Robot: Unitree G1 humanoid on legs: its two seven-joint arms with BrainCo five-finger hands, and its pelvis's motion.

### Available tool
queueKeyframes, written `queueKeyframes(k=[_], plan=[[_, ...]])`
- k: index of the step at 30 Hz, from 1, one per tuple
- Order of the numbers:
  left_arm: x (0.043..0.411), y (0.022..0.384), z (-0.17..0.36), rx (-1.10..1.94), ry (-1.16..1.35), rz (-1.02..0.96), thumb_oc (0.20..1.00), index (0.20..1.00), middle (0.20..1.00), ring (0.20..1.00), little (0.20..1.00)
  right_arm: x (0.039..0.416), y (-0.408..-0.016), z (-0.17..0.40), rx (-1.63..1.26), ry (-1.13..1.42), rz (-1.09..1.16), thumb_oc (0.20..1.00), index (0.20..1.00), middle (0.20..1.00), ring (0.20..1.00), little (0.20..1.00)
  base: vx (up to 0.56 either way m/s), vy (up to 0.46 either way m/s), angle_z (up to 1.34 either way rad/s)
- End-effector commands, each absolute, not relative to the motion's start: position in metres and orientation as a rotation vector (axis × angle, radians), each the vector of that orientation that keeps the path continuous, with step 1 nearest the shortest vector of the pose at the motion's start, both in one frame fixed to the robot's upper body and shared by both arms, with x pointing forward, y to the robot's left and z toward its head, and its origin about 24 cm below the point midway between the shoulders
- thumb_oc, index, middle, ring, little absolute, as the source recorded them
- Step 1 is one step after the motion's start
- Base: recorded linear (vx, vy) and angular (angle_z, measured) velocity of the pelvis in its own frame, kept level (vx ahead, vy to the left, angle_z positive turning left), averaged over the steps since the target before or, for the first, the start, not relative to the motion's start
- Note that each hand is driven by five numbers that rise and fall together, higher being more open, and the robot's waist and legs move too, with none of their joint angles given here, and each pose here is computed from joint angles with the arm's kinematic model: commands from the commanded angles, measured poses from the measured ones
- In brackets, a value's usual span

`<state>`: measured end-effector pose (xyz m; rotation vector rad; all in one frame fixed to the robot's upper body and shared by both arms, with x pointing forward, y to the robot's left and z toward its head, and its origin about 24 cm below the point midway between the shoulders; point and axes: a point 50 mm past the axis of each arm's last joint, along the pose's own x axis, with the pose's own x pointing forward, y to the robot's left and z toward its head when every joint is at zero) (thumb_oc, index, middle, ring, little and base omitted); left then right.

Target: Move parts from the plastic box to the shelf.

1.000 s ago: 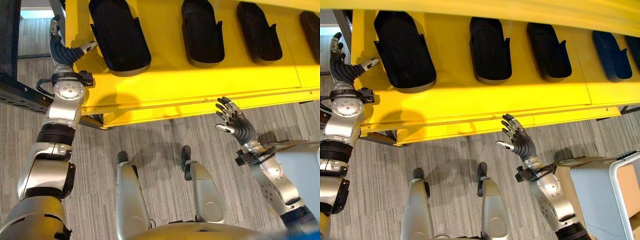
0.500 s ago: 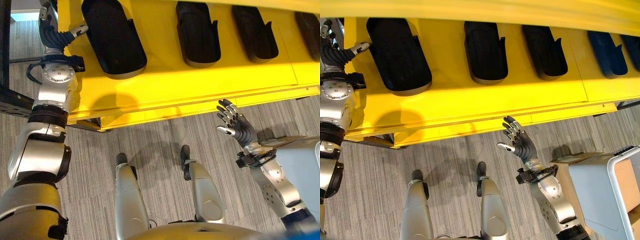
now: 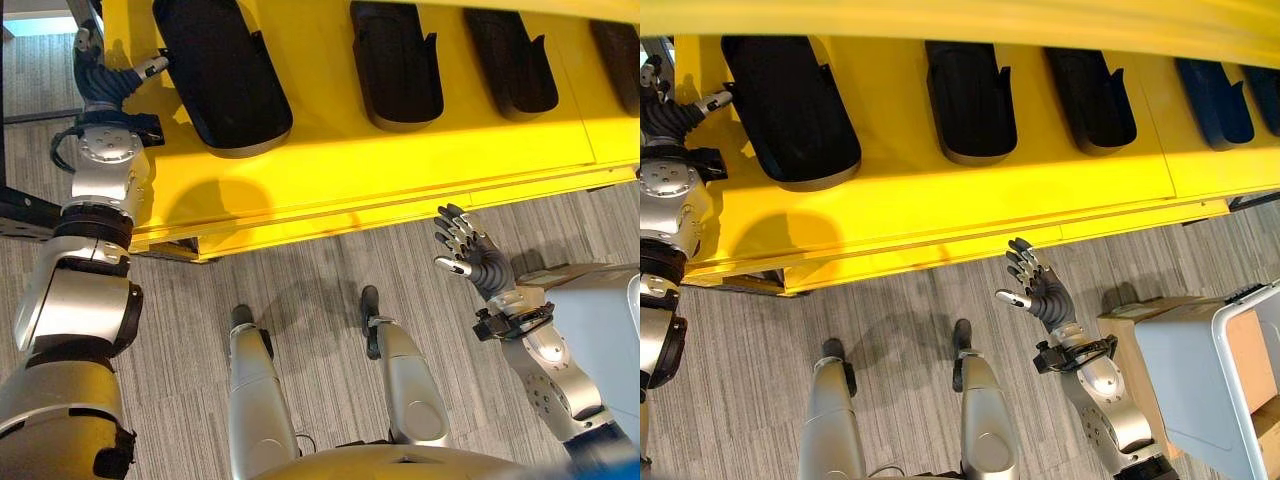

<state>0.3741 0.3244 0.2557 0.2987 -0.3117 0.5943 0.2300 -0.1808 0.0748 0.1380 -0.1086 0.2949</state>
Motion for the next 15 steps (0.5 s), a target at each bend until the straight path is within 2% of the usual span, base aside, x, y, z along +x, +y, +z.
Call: queueKeyframes(k=[1, 15], plan=[[0.366, 0.332, 0.3, 0.343, -0.436, 0.609, 1.0, 1.0, 1.0, 1.0, 1.0, 0.23, -0.201, 0.097, 0.12, -0.217, 0.264, 1.0, 1.0, 1.0, 1.0, 1.0, 0.02, 0.028, -0.07], [0.371, 0.322, 0.313, 0.402, -0.444, 0.581, 1.0, 1.0, 1.0, 1.0, 1.0, 0.226, -0.206, 0.095, 0.123, -0.207, 0.257, 1.0, 1.0, 1.0, 1.0, 1.0, 0.02, 0.027, -0.06]])
